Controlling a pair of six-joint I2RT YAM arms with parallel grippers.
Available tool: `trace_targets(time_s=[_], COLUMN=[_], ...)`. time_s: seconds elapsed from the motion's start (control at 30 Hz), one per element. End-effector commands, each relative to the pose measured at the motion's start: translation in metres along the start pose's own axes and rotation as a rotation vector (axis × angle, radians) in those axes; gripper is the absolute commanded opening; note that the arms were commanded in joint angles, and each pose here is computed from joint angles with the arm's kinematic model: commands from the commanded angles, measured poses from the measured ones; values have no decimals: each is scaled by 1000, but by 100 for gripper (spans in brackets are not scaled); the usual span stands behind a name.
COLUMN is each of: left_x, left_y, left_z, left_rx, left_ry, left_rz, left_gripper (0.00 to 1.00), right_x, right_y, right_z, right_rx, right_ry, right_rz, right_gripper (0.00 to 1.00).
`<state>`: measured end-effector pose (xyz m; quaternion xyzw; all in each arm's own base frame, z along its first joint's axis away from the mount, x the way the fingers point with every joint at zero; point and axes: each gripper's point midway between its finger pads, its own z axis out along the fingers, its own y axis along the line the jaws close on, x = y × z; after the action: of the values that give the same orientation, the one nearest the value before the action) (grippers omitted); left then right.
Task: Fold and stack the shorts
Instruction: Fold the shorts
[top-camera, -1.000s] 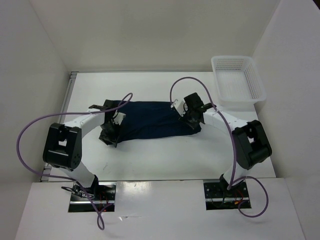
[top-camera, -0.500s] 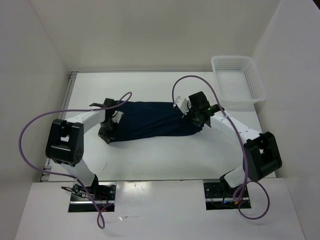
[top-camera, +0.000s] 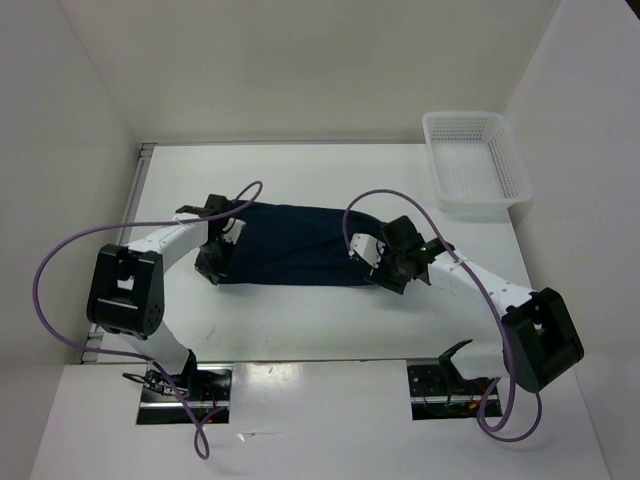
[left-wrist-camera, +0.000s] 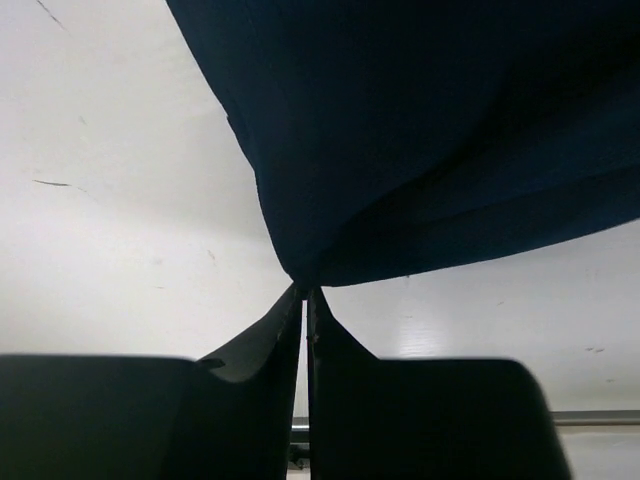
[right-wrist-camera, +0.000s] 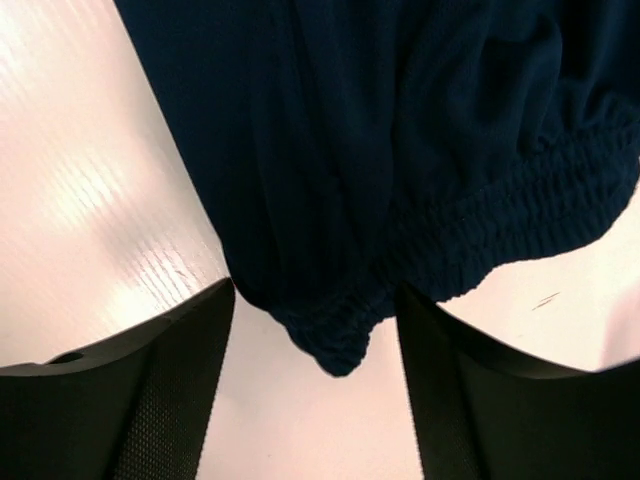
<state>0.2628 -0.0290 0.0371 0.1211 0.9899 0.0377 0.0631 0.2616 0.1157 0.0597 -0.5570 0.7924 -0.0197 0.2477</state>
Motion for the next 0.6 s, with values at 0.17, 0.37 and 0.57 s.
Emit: trace_targets(time_s=[0.17,0.37,0.57], left_x=[15,2,-15], left_y=[-4,5,6], left_z=[-6,-33,-23], left_rx=[20,31,31], left_ry=[46,-38,-42], left_rz=[6,-33,-33], left_gripper=[33,39,42], right_x=[-49,-74,-15], right_y=[-17,-38,-78], right_z=[-35,-49,-19], right_rx=[17,-30,-21], right_ry=[-146,-231,-154], right_rz=[144,540,1224], right_gripper=[74,77,77])
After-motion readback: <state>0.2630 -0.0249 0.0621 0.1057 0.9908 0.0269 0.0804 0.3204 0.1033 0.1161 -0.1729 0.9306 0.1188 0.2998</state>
